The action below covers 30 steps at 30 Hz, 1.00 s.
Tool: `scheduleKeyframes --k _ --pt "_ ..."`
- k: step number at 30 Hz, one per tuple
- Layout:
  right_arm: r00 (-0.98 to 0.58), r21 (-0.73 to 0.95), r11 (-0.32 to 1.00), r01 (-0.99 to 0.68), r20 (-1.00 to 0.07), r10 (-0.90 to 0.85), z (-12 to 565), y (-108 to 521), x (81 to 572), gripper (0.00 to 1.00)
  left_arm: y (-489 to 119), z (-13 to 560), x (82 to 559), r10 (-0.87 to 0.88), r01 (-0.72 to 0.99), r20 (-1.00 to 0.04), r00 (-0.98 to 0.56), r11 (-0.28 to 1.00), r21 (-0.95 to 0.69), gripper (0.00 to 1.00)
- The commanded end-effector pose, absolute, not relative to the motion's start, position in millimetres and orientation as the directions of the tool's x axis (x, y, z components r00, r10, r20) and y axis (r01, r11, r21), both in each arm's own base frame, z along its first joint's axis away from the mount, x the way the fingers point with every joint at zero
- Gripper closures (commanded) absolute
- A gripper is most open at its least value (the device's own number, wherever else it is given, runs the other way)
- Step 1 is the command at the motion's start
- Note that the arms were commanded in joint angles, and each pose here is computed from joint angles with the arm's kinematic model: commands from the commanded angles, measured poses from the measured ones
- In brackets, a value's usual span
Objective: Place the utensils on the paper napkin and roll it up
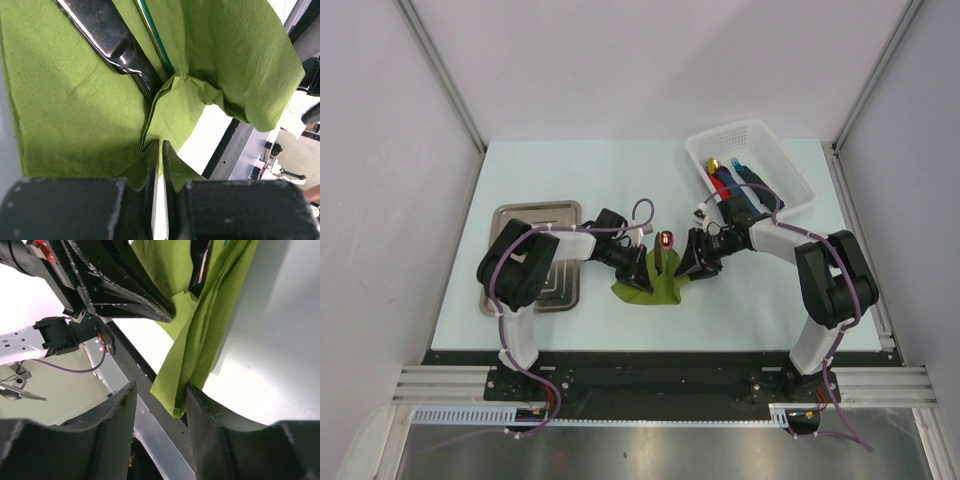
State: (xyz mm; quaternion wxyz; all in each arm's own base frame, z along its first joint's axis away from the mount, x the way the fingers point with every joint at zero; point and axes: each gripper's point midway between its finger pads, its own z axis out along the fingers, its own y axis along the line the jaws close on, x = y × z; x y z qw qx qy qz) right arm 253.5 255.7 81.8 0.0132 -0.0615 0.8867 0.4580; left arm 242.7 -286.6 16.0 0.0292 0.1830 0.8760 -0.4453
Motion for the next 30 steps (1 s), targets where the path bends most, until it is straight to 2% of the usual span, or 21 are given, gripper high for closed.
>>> scheduleKeyframes --k 1,5,15,19,24,30 --pt "-0.986 0.777 0.608 -0.164 -0.14 -0.088 87 246 266 0.52 -288 16 258 0.283 0.379 -0.261 -0.923 0.548 -0.746 0.89" --pt "-0.989 0.684 0.715 -0.144 -0.116 -0.088 66 225 265 0.48 -288 17 259 0.281 0.381 -0.265 -0.922 0.548 -0.745 0.89" --pt "-0.992 0.568 0.813 -0.127 -0.067 -0.108 42 199 251 0.21 -288 15 260 0.275 0.374 -0.26 -0.926 0.556 -0.743 0.88" --pt "-0.995 0.559 0.823 -0.097 -0.046 -0.086 39 194 238 0.06 -289 15 261 0.276 0.378 -0.264 -0.924 0.556 -0.74 0.88" --pt "-0.997 0.552 0.83 -0.076 -0.038 -0.066 37 191 238 0.02 -289 16 263 0.273 0.378 -0.267 -0.924 0.558 -0.739 0.88" --pt "-0.999 0.634 0.773 -0.033 -0.005 -0.039 36 206 240 0.02 -288 16 261 0.276 0.379 -0.265 -0.924 0.561 -0.736 0.88"
